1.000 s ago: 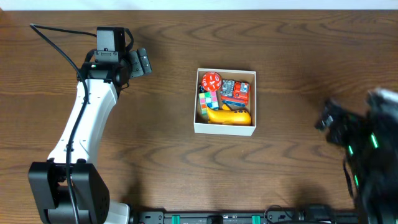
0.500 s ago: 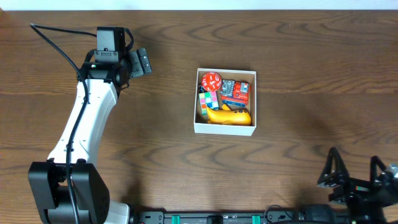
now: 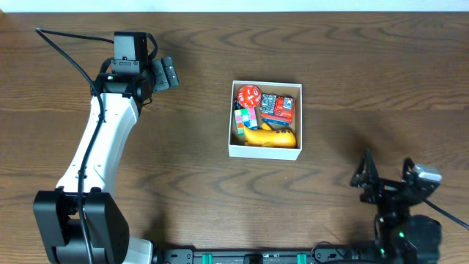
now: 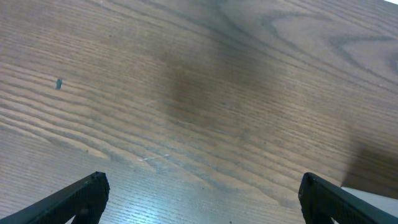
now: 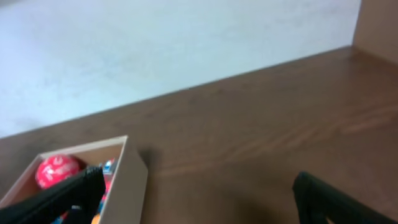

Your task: Pack container

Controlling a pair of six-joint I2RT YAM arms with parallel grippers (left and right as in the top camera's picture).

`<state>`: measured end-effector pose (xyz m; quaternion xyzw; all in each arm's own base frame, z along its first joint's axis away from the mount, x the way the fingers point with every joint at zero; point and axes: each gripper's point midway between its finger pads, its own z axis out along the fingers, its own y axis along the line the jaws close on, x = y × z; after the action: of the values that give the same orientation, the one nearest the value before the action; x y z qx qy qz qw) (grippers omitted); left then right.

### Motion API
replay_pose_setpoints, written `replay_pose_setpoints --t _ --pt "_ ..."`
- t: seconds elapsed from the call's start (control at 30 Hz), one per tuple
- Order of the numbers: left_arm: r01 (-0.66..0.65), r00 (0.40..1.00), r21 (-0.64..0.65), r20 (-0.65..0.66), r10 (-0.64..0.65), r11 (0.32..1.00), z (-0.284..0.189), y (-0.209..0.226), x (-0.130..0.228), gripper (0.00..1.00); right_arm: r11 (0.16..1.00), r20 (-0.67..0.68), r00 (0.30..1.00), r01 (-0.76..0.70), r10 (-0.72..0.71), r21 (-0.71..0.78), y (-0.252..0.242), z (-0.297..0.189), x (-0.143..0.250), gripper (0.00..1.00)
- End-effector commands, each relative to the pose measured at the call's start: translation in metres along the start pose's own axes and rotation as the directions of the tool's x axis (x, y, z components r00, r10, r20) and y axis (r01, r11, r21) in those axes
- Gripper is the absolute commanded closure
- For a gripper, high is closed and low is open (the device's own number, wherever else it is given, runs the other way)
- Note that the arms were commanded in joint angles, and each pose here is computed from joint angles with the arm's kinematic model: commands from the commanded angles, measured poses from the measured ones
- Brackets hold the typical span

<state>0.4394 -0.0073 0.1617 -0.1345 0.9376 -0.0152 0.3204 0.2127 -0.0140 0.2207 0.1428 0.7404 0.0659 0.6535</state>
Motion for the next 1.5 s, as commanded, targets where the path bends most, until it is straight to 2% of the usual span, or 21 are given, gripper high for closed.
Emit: replay_pose_setpoints --t 0.0,0.33,0.57,0.7,1.0,1.47 --pt "0.01 1.0 -0.007 0.021 -0.01 1.0 -0.005 0.001 -0.007 0.02 1.0 0.02 1.0 -0.013 0.013 -0.003 -0.005 0.013 0.017 0.01" --pt "0.01 1.0 -0.007 0.021 -0.01 1.0 -0.005 0.001 -0.007 0.02 0.996 0.141 0.986 0.089 -0.085 -0.026 -0.006 0.034 0.027 0.01" --pt "0.01 1.0 -0.007 0.021 -0.01 1.0 -0.005 0.001 -0.007 0.02 0.982 0.11 0.977 0.189 -0.186 -0.024 -0.006 0.037 0.04 0.01" --pt "0.01 1.0 -0.007 0.021 -0.01 1.0 -0.005 0.001 -0.007 0.02 0.981 0.076 0.978 0.195 -0.193 -0.021 -0.011 0.041 0.055 0.01" --pt "0.01 1.0 -0.007 0.021 -0.01 1.0 -0.005 0.001 -0.007 0.02 0.96 0.071 0.959 0.278 -0.276 -0.02 -0.01 0.041 0.057 0.01" --pt "0.01 1.0 -0.007 0.021 -0.01 1.0 -0.005 0.001 -0.007 0.02 0.96 0.073 0.958 0.278 -0.276 -0.02 -0.01 0.041 0.056 0.01"
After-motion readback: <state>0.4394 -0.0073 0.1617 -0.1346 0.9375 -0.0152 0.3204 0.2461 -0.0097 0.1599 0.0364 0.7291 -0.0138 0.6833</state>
